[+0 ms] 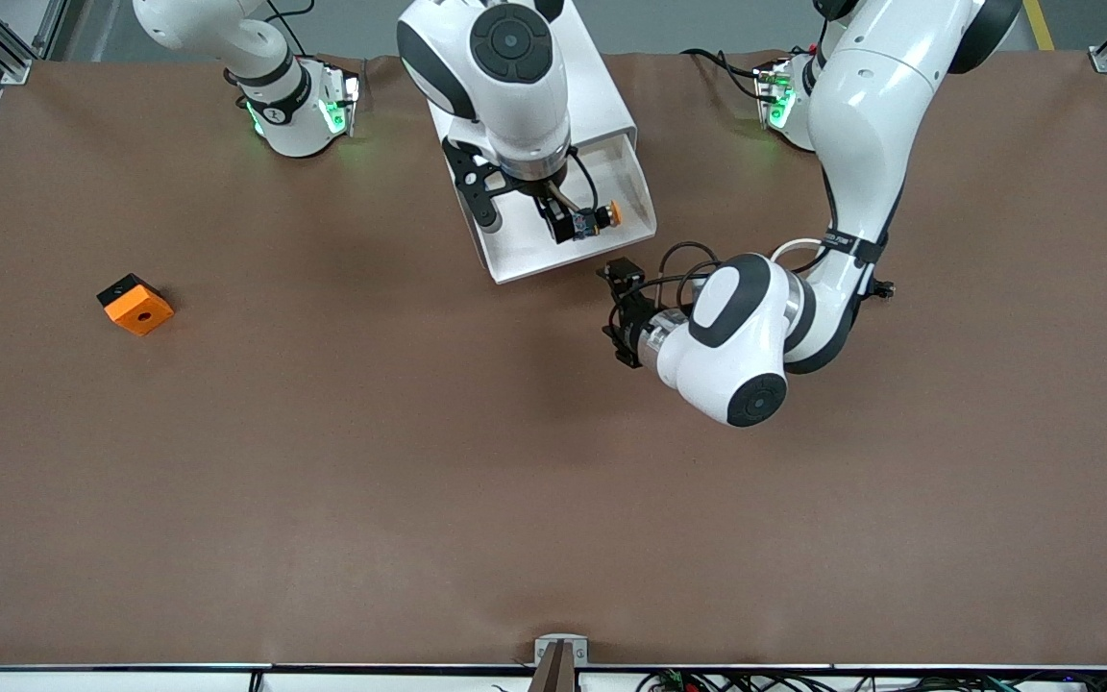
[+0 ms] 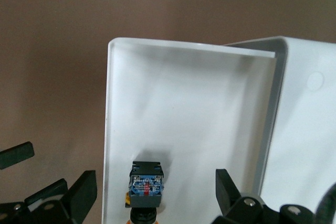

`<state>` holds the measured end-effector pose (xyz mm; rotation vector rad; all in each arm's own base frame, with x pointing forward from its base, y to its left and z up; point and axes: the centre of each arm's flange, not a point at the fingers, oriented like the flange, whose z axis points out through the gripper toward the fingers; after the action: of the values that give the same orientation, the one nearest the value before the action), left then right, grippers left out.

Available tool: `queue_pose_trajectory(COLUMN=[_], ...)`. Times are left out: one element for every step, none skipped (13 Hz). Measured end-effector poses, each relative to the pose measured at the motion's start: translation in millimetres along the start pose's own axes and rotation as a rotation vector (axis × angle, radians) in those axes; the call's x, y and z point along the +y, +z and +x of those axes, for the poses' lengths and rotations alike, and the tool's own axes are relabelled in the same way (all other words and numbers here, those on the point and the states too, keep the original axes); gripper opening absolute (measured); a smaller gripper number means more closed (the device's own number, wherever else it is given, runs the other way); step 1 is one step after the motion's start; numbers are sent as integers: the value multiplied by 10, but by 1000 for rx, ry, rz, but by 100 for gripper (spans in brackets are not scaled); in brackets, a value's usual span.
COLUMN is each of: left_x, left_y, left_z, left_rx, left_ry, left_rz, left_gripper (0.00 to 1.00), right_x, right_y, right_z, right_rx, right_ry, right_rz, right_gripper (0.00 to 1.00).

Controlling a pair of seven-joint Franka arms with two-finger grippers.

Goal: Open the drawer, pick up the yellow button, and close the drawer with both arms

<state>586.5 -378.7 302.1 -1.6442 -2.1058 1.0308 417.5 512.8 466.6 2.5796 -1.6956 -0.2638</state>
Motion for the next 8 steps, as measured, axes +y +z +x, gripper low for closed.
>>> queue_pose_trajectory(left_x=[29,45,57,73,81,67,32,-15], left_y=[-57,-108,-141,-156,-169,-209,-263,-315], left_z=[41,75,104,135,157,164,165,158], left_rx=[29,64,100,140,184,228,273,312], left_ry=[21,39,53,70,84,96,106,115], left_rz=[-33,-66,-96,-123,-152,-188,-228,-264], left_gripper=[100,100,100,100,100,100,100,100], right_x=[-9,-15,-20,-20,-25,-37,-49,-64], right_y=[34,74,117,160,205,243,281,315], right_z=[-58,-120,-180,-242,-288,-315,-336,-349], right_rx=[-2,-5,-7,-9,-10,-9,-8,-7], right_ry=[7,15,23,31,39,46,47,49], right_rz=[7,15,23,29,32,32,33,35], right_gripper=[100,100,100,100,100,100,100,100])
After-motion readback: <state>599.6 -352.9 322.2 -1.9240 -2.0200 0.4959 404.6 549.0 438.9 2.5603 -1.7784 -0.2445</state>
